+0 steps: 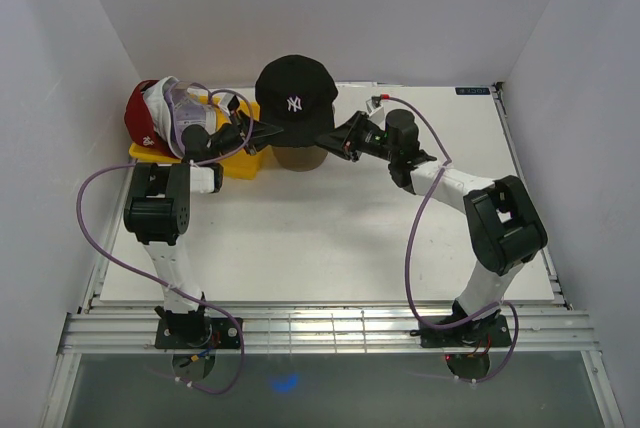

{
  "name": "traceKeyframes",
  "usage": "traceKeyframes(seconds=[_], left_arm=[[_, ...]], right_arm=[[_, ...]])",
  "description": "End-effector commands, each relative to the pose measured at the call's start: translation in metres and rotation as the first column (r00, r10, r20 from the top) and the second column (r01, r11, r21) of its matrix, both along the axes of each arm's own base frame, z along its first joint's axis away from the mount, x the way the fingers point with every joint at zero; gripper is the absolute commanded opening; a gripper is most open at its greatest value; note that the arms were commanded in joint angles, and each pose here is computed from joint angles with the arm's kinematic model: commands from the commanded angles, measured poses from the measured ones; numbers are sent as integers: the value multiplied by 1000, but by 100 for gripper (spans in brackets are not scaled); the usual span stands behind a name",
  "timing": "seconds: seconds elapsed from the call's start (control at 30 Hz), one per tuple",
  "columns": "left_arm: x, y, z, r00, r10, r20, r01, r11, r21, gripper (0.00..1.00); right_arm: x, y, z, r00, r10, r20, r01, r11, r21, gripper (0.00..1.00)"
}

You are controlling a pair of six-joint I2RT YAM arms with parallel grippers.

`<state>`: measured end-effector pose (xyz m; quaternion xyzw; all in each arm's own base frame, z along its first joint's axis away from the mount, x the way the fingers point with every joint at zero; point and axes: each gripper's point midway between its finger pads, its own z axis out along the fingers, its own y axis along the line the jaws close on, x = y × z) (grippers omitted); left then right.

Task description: Stack the hats

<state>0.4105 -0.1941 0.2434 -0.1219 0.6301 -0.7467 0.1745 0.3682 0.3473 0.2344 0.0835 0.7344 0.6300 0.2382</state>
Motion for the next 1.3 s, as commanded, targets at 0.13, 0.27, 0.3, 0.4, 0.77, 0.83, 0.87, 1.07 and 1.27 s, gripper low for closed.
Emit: traceKeyframes(seconds=[0.13,0.27,0.3,0.4,0.77,0.83,0.87,1.07,1.27], left_arm=[[-4,5,6,1000,17,24,-17,999,27,0],[-4,7,-6,1000,30,-6,-29,998,51,0],[-4,7,-10,999,33,-20,-31,998,57,0],[-5,8,-19,998,44,-43,-41,996,74,0],[-3,10,-48,987,76,-140,-58,990,125,0],[-2,10,-54,986,84,-143,-64,988,142,0],[-2,10,-60,981,88,-174,-62,987,151,0],[-3,12,-84,968,107,-227,-60,977,203,0],[-4,12,-99,959,110,-260,-49,972,230,0]], right_arm=[[-17,5,-16,997,61,55,-59,998,-34,15],[-18,5,-27,997,63,40,-61,997,-43,14],[-19,4,-30,997,63,36,-62,997,-45,14],[-21,3,-38,998,63,22,-62,997,-48,13],[-26,1,-68,997,61,-39,-63,997,-55,12],[-28,0,-74,997,60,-55,-63,996,-58,12],[-27,-1,-78,996,57,-63,-61,996,-59,11],[-28,-2,-93,994,51,-95,-59,996,-74,11],[-29,-7,-107,991,41,-129,-52,995,-83,10]])
